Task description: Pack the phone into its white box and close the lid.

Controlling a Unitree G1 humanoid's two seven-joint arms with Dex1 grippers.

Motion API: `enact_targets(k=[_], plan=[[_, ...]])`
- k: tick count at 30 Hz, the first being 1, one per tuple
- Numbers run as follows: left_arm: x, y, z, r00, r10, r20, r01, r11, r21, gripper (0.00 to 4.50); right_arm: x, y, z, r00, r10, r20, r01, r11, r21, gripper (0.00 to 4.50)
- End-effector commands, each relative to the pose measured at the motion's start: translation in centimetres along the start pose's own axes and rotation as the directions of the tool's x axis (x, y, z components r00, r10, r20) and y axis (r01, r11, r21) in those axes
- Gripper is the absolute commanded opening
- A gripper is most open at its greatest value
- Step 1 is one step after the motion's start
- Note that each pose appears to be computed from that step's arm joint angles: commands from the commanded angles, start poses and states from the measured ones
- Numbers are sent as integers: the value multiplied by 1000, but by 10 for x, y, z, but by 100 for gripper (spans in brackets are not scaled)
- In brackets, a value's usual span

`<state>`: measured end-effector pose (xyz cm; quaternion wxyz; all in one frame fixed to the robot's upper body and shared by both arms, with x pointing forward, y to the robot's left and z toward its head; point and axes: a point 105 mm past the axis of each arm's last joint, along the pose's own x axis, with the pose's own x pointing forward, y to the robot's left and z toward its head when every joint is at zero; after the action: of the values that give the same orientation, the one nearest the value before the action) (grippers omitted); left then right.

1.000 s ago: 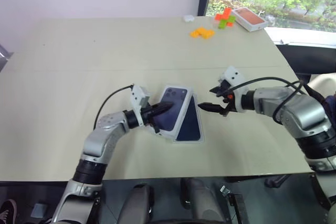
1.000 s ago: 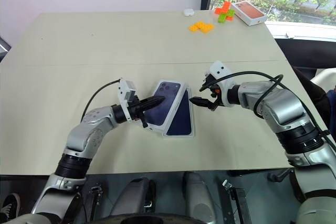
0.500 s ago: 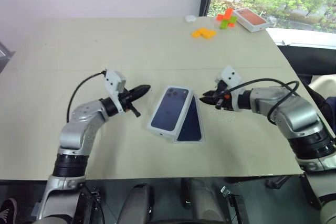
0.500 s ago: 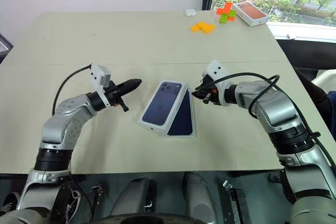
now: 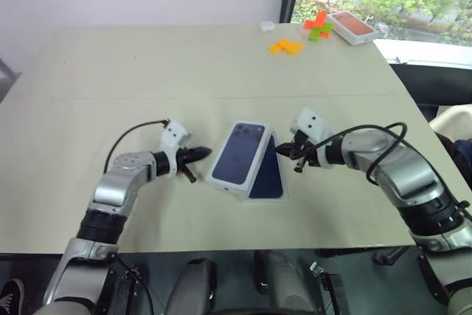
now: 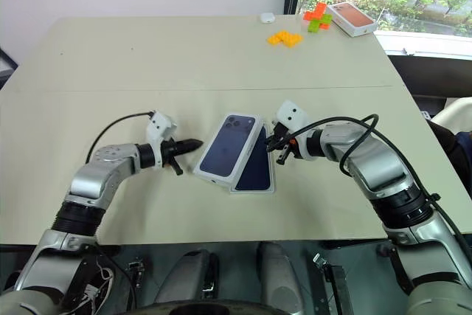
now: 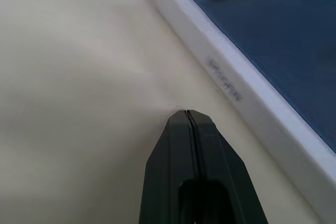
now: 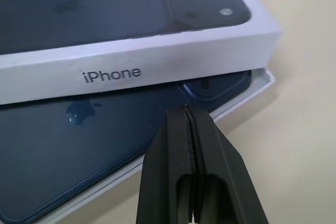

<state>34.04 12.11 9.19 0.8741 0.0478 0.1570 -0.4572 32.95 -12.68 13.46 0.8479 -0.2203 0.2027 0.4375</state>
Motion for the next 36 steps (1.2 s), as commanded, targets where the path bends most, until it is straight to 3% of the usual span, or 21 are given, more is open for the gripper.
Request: enact_targets(k=[1, 21, 36], plan=[[7, -13, 10, 996, -84, 12, 84, 996, -11, 0, -2, 2, 11, 999, -8, 32, 9, 998, -54, 4], [27, -63, 33, 959, -267, 93, 274, 960, -63, 0, -13, -8, -7, 999, -30, -37, 26, 994, -104, 4], [17, -62, 20, 969, -242, 50, 246, 965, -94, 0, -18, 4, -9, 998, 13, -55, -19, 993, -119, 4]])
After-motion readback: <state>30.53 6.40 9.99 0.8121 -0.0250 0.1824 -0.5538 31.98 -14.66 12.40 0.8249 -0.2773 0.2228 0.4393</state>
